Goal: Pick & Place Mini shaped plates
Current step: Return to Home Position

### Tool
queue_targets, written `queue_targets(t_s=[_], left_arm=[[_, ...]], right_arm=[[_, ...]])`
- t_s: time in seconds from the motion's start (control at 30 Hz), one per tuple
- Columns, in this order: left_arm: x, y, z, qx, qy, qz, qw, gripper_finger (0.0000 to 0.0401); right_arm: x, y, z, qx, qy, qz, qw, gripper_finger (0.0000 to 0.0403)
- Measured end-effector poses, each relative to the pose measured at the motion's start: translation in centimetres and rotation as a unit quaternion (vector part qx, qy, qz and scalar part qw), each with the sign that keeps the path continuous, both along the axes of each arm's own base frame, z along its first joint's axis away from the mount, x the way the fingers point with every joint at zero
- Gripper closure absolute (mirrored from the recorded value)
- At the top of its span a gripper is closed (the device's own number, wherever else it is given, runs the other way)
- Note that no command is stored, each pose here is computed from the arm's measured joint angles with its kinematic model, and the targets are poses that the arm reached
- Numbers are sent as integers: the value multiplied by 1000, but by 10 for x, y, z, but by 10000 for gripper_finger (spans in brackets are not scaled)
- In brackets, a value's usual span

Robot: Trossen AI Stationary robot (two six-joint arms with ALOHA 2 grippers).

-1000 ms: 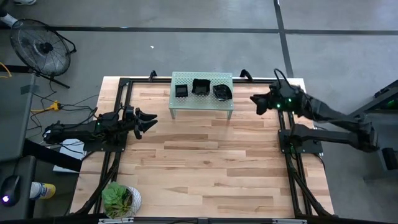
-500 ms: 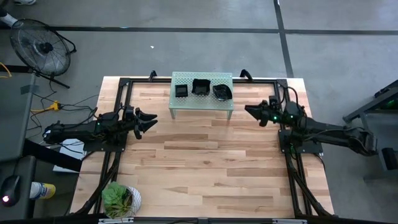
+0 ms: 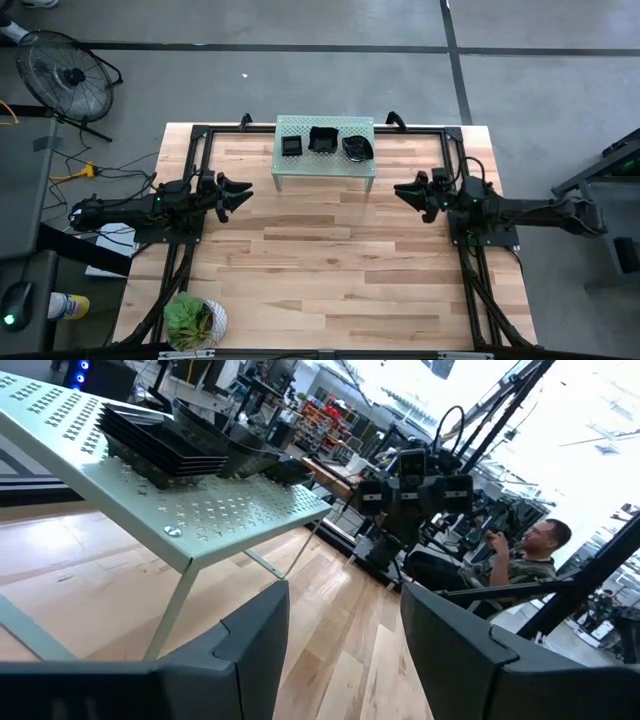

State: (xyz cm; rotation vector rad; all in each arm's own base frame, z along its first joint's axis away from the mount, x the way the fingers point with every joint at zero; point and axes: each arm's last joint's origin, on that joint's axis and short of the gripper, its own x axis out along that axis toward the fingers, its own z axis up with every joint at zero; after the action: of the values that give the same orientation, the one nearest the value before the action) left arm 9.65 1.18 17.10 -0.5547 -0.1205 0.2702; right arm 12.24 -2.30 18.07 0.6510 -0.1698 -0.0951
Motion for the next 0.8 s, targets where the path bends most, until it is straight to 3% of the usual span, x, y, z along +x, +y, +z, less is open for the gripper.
queue_targets(t_s=[0.27,0.57,0.67,0.8], left_arm=[[0,0,0,0,0,0,1000,210],[0,0,0,0,0,0,1000,210],[0,0,0,0,0,0,1000,210],[0,0,0,0,0,0,1000,210]], right_arm=[[-15,1,-2,-5,13,14,1000,270],[-29,1,2,-34,-16,-47,998,270],[-29,0,-2,-32,2,-59,998,270],[-28,0,-4,-71,25,-66,995,270]])
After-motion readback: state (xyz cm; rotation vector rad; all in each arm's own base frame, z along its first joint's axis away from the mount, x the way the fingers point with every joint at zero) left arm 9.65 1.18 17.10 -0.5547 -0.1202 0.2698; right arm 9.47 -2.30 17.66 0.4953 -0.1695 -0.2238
